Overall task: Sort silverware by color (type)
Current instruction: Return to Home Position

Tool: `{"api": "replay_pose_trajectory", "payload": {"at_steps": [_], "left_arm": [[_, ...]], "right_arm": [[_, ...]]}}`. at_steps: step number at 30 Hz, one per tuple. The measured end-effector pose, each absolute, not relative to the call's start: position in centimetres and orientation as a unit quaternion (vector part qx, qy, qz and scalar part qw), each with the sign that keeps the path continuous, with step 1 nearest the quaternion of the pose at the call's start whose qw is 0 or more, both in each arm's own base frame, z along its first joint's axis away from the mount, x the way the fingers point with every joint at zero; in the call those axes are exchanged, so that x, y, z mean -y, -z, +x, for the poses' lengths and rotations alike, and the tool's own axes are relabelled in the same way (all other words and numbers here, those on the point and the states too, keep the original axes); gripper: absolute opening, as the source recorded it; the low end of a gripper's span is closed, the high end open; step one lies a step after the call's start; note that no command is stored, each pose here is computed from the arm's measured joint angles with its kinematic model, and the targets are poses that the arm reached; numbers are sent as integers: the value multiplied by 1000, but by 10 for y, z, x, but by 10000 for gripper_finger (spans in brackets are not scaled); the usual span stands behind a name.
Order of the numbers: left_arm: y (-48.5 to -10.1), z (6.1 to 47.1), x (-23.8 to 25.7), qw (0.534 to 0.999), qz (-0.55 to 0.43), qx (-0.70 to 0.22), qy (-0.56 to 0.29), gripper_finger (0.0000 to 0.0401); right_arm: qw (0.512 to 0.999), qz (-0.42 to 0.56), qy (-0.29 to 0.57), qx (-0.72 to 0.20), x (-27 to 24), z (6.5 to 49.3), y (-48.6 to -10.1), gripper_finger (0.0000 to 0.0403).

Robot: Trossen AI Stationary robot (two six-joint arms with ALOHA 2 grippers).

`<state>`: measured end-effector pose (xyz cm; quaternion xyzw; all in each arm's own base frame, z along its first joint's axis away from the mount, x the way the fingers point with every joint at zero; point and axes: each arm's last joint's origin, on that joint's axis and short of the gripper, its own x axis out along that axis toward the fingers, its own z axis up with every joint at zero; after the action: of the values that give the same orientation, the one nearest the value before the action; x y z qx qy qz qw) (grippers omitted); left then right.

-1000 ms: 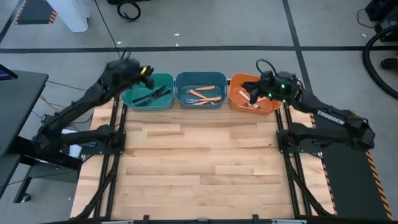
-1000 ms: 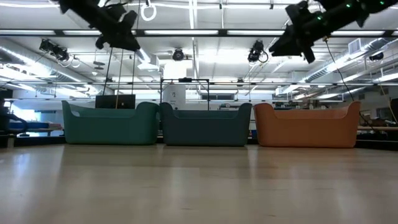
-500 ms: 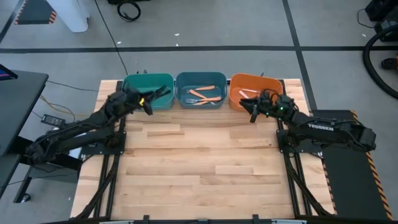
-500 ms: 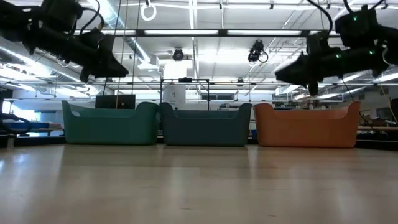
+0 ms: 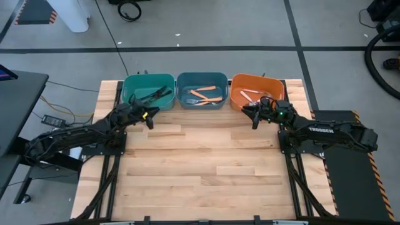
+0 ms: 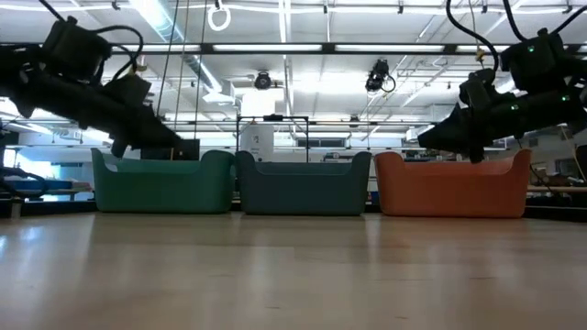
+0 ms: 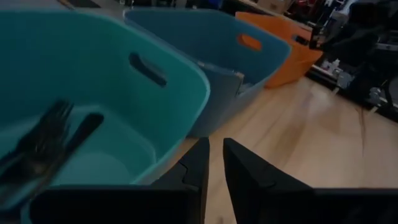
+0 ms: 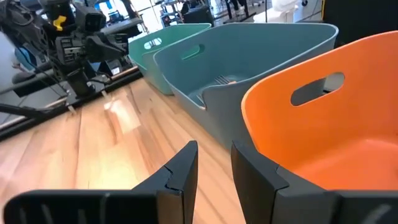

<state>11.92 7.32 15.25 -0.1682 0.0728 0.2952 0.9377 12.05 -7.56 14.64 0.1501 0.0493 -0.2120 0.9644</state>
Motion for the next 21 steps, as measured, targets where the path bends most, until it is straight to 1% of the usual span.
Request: {"api": "replay_pose_trajectory", "payload": {"at_steps": [8,15,21], "left_arm": [[-136,115,-70,934,-183,-102,-288,48],[-123,110,-67,919,-200,-171,-293,48],[-122,110,-67,918,-201,-174,-293,48]], "right_arm": [[962,148,222,-50,76,120,-146,105],[960,147,233,-49,77,120,-146,105],[960,147,233,-48,77,120,-146,105]]}}
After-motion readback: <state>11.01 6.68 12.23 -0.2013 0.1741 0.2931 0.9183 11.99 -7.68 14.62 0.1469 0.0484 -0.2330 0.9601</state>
